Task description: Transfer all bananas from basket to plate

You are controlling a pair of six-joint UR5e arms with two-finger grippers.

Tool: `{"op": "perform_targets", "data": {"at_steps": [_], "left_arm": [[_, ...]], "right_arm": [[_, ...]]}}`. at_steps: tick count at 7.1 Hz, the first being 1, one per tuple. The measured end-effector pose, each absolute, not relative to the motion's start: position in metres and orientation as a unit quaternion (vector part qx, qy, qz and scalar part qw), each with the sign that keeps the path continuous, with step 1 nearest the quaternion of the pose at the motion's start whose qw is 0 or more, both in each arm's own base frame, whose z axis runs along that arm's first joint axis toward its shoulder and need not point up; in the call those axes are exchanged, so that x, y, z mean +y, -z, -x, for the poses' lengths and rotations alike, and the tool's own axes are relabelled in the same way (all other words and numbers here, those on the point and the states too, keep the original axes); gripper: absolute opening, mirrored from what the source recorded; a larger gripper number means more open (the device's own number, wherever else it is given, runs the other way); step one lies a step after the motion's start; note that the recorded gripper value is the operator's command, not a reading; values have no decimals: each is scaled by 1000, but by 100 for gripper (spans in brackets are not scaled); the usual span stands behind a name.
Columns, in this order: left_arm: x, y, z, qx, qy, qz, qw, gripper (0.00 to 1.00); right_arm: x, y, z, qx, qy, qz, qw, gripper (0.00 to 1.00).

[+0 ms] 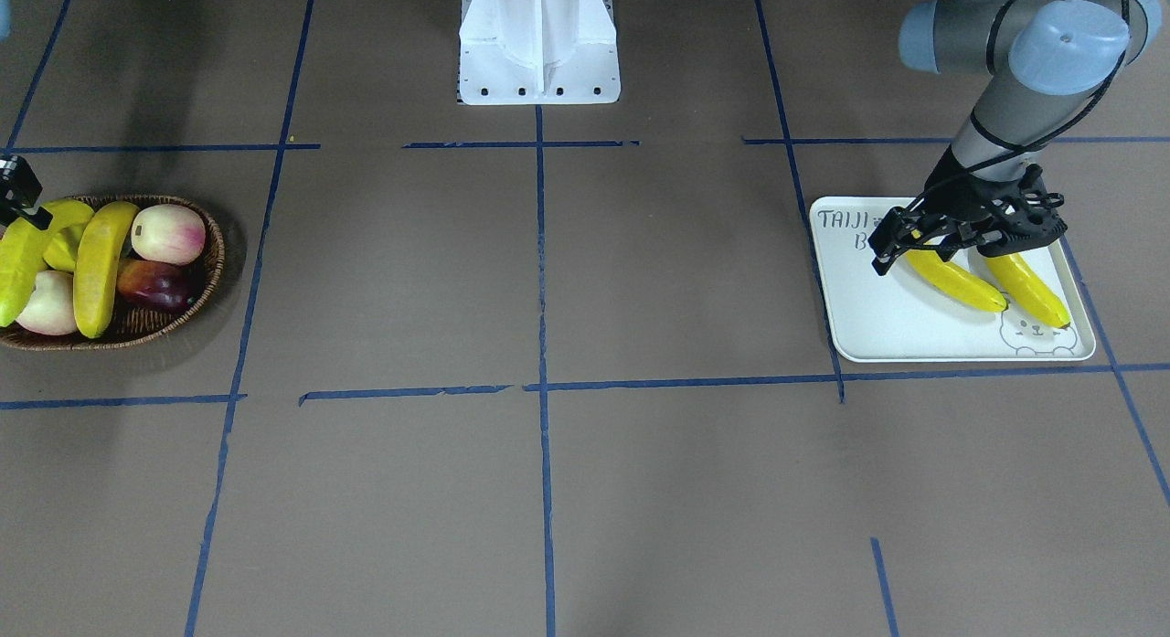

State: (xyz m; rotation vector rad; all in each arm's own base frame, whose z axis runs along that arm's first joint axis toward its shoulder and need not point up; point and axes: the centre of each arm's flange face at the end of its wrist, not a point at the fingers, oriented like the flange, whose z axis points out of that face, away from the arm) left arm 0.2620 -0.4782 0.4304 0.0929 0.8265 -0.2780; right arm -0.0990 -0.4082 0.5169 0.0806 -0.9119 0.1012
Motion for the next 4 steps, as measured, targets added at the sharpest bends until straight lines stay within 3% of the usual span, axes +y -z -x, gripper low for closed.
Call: {"op": "perform_targets", "data": {"at_steps": [4], "left_arm": [[-477, -427, -262, 404, 141, -42, 903, 100]], "right_arm": [[-399, -440, 74, -496, -23, -85, 864, 0]]}}
